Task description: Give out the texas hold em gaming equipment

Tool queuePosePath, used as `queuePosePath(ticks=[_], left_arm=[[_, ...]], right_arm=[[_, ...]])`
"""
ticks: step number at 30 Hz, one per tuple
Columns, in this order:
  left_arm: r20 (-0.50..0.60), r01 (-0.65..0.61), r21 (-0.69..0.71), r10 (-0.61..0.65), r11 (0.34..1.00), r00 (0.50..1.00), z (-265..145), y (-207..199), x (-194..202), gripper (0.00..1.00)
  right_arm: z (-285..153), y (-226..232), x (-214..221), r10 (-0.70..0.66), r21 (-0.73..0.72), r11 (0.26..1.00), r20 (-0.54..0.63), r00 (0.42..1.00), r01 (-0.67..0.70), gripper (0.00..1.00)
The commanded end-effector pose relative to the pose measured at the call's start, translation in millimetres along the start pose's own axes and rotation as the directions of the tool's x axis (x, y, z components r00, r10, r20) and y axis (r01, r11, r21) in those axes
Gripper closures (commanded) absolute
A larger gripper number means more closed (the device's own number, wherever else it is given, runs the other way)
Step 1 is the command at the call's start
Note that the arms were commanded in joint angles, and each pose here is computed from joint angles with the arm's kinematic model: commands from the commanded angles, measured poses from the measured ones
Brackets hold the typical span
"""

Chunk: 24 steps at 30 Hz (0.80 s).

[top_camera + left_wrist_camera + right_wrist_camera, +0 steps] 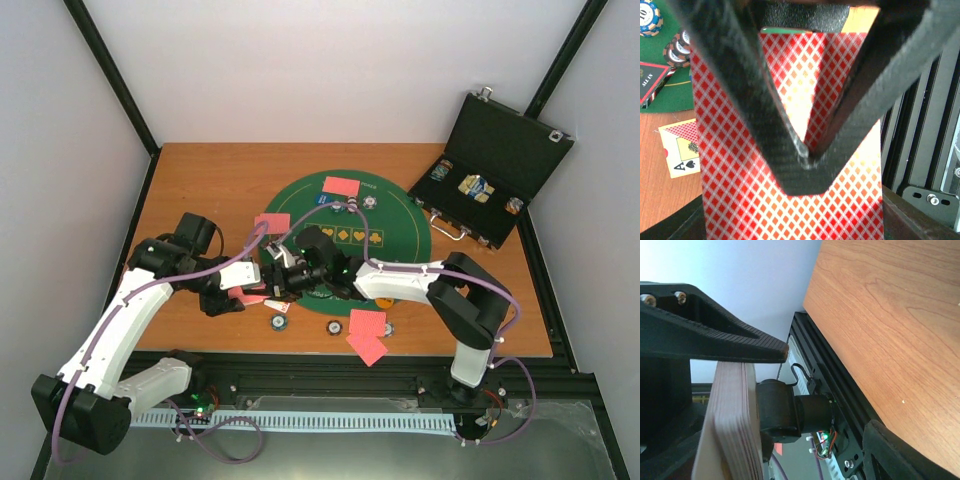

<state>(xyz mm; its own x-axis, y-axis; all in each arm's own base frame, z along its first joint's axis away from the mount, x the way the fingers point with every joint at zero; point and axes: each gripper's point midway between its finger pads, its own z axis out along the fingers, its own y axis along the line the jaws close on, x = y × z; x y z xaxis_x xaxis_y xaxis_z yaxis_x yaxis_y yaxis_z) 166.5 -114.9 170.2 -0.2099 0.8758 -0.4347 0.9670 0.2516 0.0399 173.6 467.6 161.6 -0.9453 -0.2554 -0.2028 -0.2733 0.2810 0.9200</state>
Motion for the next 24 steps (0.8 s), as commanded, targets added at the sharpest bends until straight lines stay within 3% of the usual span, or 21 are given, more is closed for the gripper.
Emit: queuePosePath(ticks=[1, 3, 9, 17, 21, 24], left_arm=[[0.045, -0.036, -0.025, 0.037, 0.999, 0.998, -10, 4, -12, 0.48], [0.045, -0.036, -0.027, 0.037, 0.999, 0.998, -11, 4, -12, 0.48], [0.049, -0.032, -0.022, 0.033, 0.999, 0.998, -10, 5, -14, 0.48], [0.041, -0.038, -0.029, 0.039, 0.999, 0.998, -8, 5, -10, 0.48], [0.041, -0.034, -0.025, 0.035, 0.999, 0.999, -7, 4, -10, 0.48], [0.043, -0.034, -0.025, 0.035, 0.999, 0.998, -7, 4, -10, 0.48]], right_arm=[[-14, -35, 4, 0.059, 0.084, 0.995, 0.013, 0.998, -0.060, 0.36], [-16, -37, 7, 0.052, 0.101, 0.994, 0.003, 0.999, -0.052, 0.42], [-23, -35, 10, 0.043, 0.116, 0.992, 0.008, 0.999, -0.043, 0.48], [-35, -22, 9, 0.016, 0.137, 0.990, 0.029, 0.999, -0.020, 0.89], [-43, -16, 9, 0.001, 0.153, 0.988, 0.037, 0.999, -0.007, 0.97], [-52, -14, 10, -0.010, 0.169, 0.986, 0.042, 0.999, 0.003, 0.97]])
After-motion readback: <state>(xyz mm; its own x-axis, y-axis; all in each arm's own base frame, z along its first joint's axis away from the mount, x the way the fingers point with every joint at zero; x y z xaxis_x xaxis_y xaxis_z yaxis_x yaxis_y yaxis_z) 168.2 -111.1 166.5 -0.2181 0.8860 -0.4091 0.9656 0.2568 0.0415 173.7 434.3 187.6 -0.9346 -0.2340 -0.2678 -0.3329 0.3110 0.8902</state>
